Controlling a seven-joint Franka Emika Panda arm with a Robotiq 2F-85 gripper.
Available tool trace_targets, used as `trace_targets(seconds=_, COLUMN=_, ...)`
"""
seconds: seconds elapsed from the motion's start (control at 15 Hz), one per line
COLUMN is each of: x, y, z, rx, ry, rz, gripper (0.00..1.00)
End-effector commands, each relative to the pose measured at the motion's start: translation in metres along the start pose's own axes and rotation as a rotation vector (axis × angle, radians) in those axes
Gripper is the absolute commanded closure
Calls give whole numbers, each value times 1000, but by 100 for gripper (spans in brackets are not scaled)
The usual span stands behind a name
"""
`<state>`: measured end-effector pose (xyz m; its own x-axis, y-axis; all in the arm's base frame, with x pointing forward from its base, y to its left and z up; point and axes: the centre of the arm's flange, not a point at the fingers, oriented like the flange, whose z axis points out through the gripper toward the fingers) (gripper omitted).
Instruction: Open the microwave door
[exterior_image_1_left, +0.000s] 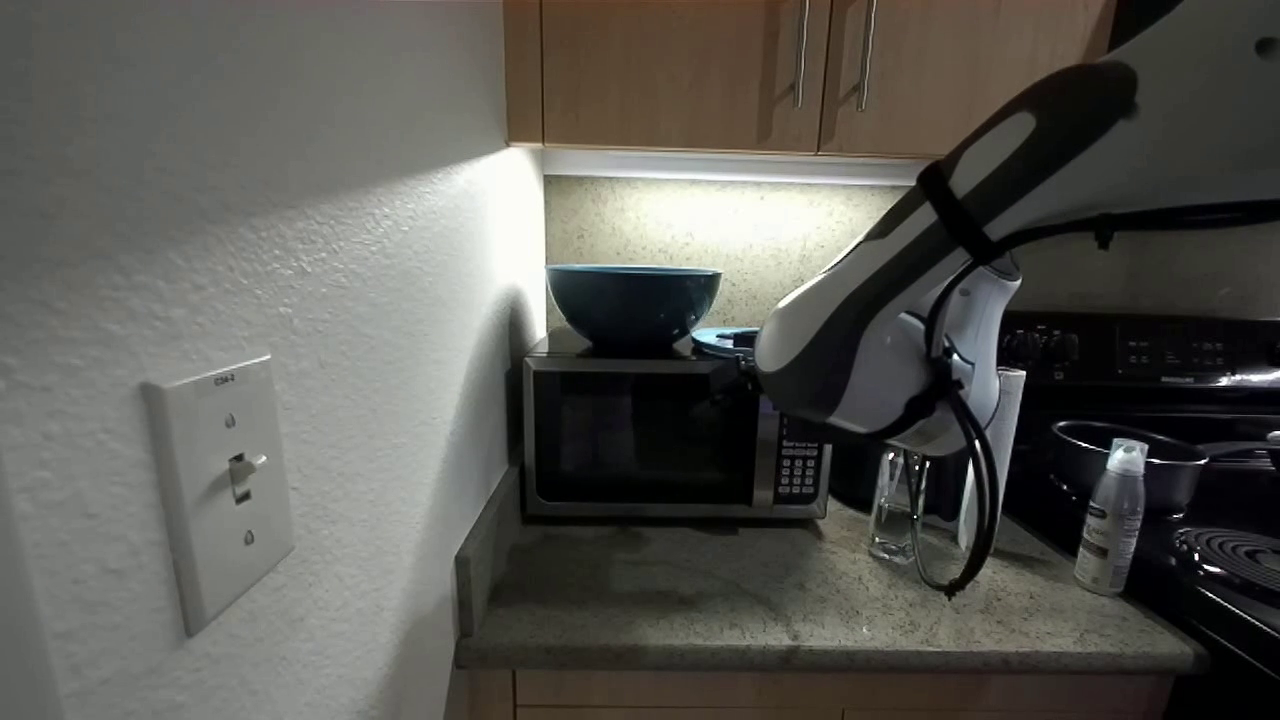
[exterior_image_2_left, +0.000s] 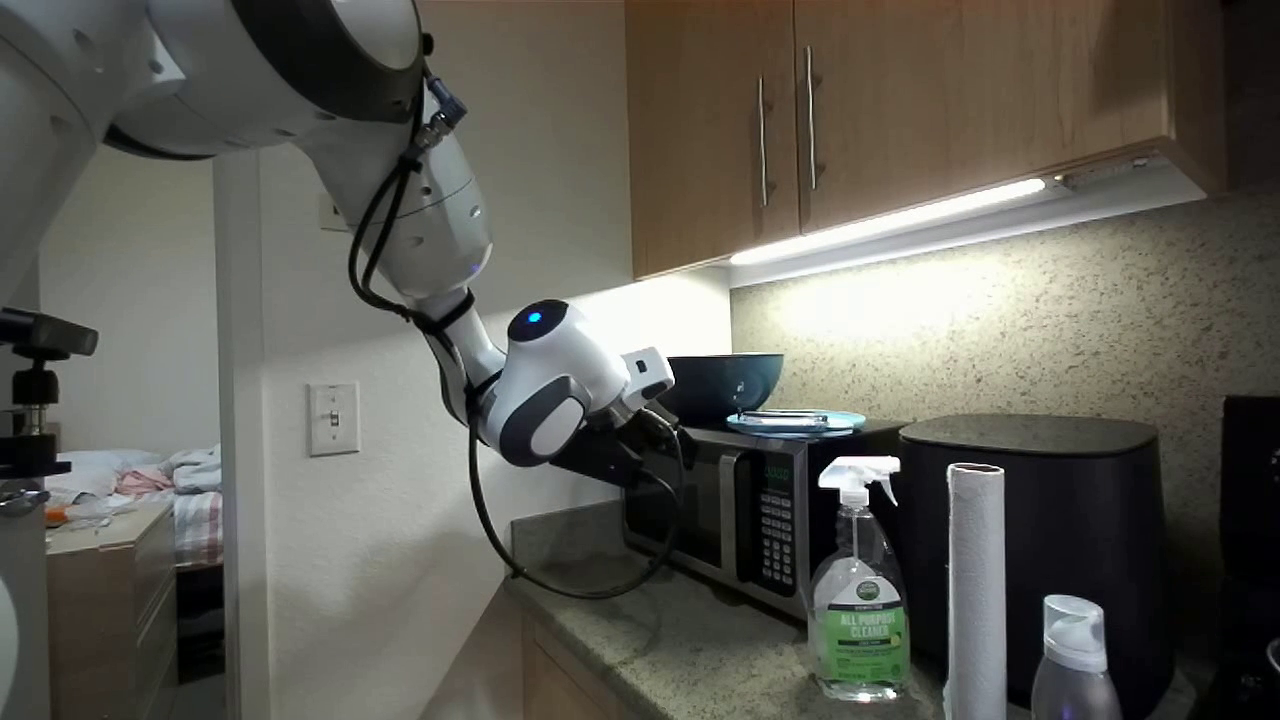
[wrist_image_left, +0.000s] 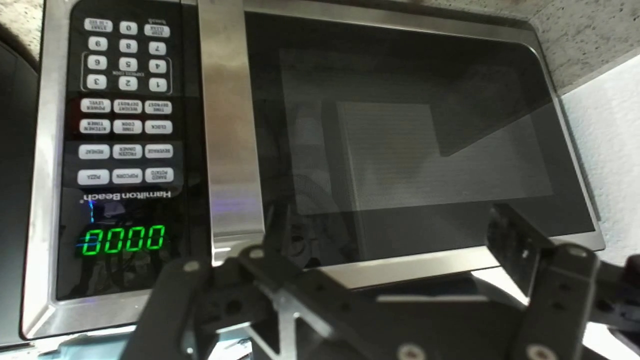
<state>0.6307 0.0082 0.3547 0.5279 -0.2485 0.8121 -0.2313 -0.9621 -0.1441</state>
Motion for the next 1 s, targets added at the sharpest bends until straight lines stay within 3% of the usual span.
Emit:
trace_targets(seconds=0.0, x=18, y=-26, z=22, rx=18, ry=-1, rz=44, gripper=0)
trace_targets(seconds=0.33, x=52, y=-57, z=51, rx=-5, ry=52, rz=94, gripper=0)
trace_targets(seconds=0.4, x=35, y=-36, z=33, rx=30, ry=38, rz=53, gripper=0)
trace_targets(seconds=0.93, x=16, y=-24, z=29, rx=-49, ry=33, rz=171, gripper=0)
